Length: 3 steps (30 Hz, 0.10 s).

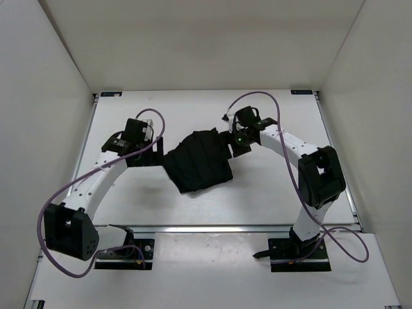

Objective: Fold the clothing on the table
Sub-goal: Fold the skirt

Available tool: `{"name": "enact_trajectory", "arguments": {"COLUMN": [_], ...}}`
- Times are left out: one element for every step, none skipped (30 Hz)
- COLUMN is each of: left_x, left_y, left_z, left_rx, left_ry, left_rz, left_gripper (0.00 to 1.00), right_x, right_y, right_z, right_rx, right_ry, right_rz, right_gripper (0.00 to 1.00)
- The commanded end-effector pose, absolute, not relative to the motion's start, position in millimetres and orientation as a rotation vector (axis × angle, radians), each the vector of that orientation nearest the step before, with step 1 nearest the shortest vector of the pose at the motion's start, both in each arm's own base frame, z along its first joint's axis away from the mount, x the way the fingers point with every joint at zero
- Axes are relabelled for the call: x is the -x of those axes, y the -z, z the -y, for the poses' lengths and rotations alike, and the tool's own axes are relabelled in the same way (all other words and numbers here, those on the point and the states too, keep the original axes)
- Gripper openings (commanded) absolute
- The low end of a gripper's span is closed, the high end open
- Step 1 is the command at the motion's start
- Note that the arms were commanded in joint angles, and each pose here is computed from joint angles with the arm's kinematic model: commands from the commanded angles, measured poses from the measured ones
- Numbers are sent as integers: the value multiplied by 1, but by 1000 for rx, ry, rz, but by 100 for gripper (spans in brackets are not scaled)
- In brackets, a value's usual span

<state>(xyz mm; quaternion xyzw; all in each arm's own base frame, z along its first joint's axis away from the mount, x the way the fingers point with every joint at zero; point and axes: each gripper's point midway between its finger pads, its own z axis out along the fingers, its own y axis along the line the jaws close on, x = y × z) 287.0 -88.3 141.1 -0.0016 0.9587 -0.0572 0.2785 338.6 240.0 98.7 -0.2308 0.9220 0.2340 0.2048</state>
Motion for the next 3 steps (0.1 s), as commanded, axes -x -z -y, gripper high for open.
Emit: {"name": "enact_trajectory", "arguments": {"left_x": [-266,-261,-258], "left_y": [-142,-142,-142], "left_z": [67,69,70], "left_rx": [39,35,39], "left_ry": [84,93,104], "left_rz": [-2577,-2581,-2586], "left_gripper": [98,98,99], "right_x": [-344,-341,-344], "right_y": [-111,-109,-106], "right_z": [-232,-232,-228], "right_rx": [613,621,600], "right_ry": [-664,-662,-631], "right_rz": [-2505,-2521,-2541], "right_gripper": [63,66,70]}}
